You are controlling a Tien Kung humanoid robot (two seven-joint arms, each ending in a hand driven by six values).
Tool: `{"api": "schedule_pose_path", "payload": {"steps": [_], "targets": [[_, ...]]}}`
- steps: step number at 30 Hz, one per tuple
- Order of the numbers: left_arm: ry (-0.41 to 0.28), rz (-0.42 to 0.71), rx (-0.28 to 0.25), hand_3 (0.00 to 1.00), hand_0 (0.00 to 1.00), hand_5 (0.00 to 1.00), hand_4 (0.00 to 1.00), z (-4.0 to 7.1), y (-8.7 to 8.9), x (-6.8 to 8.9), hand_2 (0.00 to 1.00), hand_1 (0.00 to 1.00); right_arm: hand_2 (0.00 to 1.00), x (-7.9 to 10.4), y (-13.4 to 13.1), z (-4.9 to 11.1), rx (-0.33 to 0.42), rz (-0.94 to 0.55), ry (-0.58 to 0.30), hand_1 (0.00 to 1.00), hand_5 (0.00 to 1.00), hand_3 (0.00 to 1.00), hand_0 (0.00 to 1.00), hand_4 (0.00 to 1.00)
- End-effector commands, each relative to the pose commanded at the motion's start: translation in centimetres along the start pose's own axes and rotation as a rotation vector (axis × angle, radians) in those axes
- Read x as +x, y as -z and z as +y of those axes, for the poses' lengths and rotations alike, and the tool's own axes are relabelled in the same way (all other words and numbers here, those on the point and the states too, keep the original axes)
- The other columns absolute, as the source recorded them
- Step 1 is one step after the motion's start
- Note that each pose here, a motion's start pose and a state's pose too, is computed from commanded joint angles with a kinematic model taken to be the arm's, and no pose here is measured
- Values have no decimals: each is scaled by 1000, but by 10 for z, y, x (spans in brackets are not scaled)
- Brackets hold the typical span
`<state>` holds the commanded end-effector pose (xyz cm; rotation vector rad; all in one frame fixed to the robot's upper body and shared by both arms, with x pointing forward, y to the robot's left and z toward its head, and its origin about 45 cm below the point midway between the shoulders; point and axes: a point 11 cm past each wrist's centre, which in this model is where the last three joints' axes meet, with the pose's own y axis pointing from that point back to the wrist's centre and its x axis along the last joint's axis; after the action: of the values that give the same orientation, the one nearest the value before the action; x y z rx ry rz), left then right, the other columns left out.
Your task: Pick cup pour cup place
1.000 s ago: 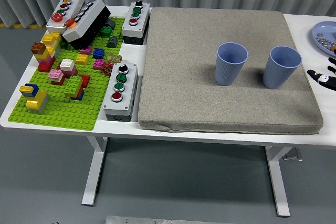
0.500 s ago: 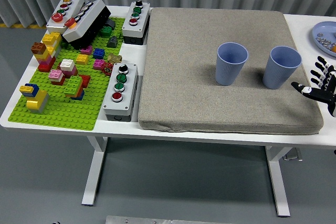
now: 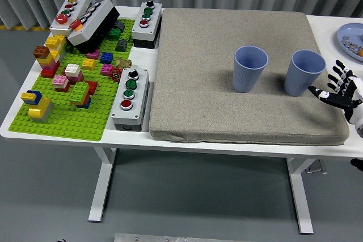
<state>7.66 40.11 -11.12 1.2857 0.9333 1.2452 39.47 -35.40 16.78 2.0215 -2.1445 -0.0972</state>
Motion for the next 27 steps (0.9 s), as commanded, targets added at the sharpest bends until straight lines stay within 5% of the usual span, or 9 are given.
{"api": "schedule_pose_path", "payload": {"steps": [27], "targets": [[0,-15,-2,753,820,998,557,0,0,1,828,782,998,-18,-4,-12,-18,-15,28,964,295,998,997,881]]}}
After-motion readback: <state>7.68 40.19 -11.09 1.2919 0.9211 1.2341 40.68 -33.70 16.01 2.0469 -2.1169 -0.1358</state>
